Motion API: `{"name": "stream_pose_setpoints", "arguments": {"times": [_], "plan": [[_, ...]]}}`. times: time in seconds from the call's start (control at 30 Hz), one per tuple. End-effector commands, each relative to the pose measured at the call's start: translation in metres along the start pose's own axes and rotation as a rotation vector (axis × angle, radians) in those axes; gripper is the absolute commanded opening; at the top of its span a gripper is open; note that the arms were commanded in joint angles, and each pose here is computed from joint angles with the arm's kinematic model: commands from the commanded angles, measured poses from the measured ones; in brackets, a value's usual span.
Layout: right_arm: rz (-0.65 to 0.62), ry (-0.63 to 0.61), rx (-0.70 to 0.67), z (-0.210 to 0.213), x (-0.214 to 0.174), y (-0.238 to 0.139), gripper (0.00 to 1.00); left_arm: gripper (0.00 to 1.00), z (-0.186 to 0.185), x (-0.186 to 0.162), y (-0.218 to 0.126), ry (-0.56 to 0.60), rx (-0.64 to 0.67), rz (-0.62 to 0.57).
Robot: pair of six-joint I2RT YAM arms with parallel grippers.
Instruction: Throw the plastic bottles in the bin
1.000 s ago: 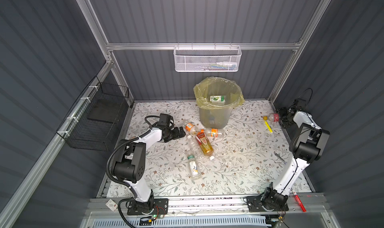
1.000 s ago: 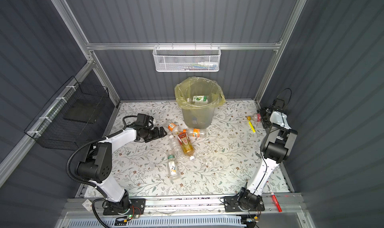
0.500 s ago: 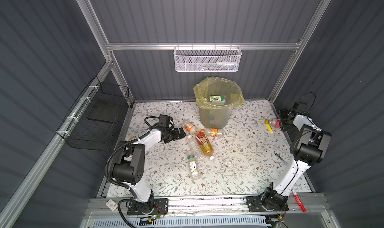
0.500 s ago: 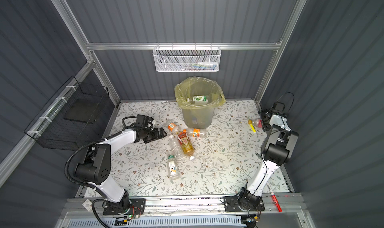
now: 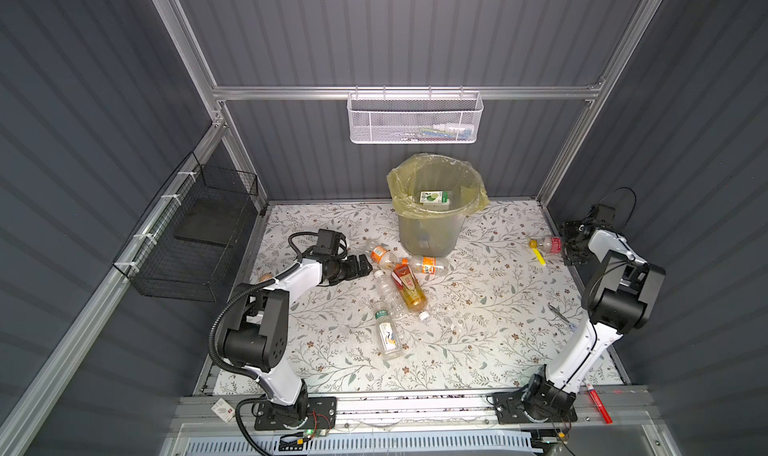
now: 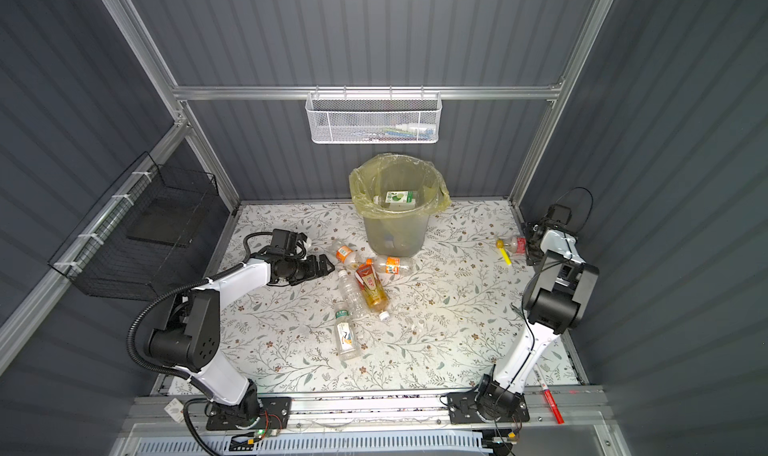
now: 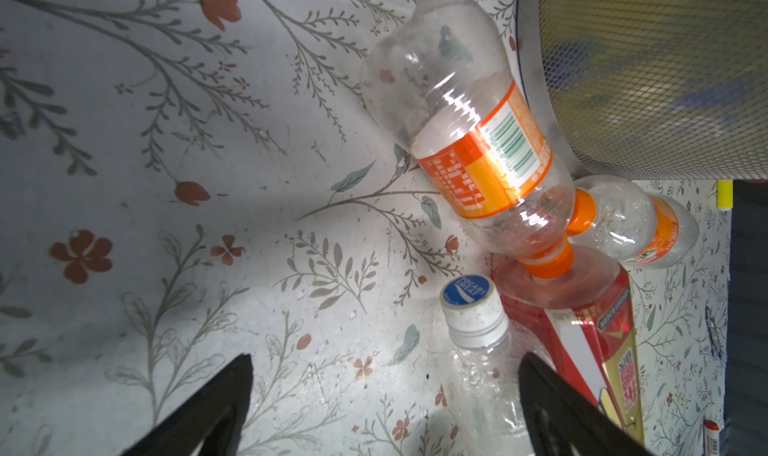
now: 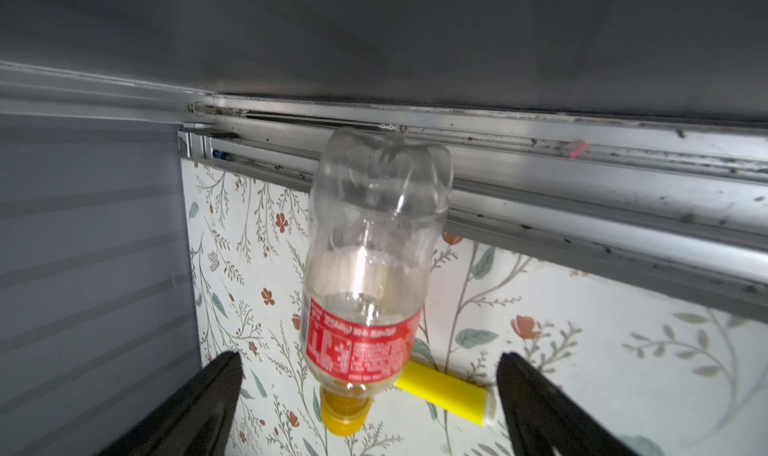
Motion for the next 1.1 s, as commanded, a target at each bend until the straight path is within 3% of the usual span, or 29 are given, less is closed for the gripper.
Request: {"name": "stream_pose_setpoints", "arguments": {"times": [0.0,0.67,1.07], "plan": [[-0.042,0.034,-0.058,-0.007,0.018,0.012,0.98,1.0,-0.001,0.001,-0.005,0.02,-0.012,0.011],[-0.012,-0.1,-0.144,-0.003,0.028,0.058,0.91,1.0,0.002,0.003,0.005,0.007,-0.024,0.059],[-0.005,-0.18,-0.112,0.009,0.033,0.06,0.69,1.0,0.002,0.0,0.004,-0.001,-0.027,0.061]]}}
Point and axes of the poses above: each gripper's point midway between its finger pads, its own y axis out along the fingers, its own z axis along the line the jaws close on, x = y × z, the point moved 6 cm from there along -y, back along the fingers, and after that the axes turned 6 degrees about -y, right-handed, at the moved point
